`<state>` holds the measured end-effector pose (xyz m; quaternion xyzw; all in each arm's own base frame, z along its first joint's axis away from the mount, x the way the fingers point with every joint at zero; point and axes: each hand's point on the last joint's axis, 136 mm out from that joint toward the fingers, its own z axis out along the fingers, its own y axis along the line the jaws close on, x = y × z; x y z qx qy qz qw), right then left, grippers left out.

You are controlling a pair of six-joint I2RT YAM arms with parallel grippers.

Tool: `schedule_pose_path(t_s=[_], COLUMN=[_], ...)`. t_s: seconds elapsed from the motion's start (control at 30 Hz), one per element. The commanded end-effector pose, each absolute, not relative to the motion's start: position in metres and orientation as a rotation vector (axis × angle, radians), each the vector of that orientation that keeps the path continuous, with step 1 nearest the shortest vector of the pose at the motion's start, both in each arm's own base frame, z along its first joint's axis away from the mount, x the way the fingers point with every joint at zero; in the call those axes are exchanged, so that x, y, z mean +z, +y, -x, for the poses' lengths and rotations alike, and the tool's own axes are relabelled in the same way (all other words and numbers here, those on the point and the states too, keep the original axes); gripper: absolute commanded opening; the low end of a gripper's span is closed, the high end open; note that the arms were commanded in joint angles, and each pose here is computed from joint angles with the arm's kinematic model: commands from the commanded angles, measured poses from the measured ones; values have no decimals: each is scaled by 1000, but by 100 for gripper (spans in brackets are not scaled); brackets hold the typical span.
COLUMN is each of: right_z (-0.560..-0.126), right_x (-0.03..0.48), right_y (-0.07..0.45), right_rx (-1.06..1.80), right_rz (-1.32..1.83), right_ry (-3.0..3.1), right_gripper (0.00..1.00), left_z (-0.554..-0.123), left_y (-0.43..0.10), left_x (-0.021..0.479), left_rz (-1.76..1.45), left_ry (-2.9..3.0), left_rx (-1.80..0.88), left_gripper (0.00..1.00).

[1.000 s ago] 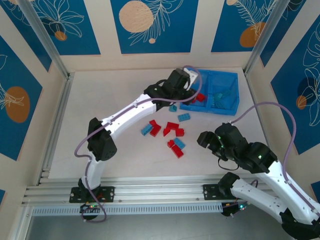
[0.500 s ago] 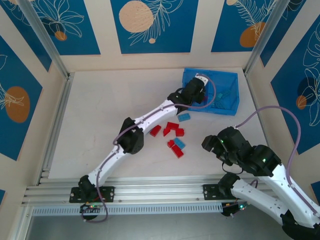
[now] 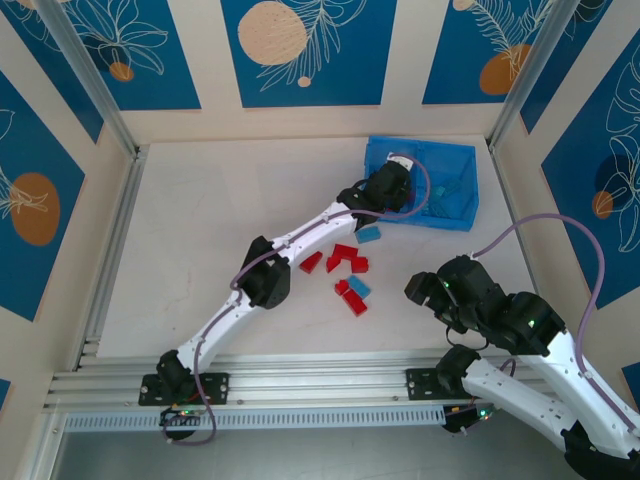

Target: Sort the legos into containers by color

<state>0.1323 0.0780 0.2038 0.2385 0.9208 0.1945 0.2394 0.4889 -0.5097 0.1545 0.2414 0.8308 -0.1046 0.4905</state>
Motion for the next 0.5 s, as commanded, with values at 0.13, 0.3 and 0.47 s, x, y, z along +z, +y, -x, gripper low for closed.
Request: schedule_pose_path(t_s=[0.13,0.3,0.47], right_z=[-140,-162,-201], right_x=[212,221,222], right_y=[90,118,157], right_rx=[582,571,482], right_rz=[-616,-439,-250], right_ry=[2511,2548,2605], right_gripper=[82,82,84], left_z=[-443,-378,-302], left_y=[-481,-423,-351], left_x=[341,413,428], left_rz=[-552,-609,-790], left_ry=[1856,1700,1551], left_rx=[-483,-567,-514], left_gripper=[52,50,50])
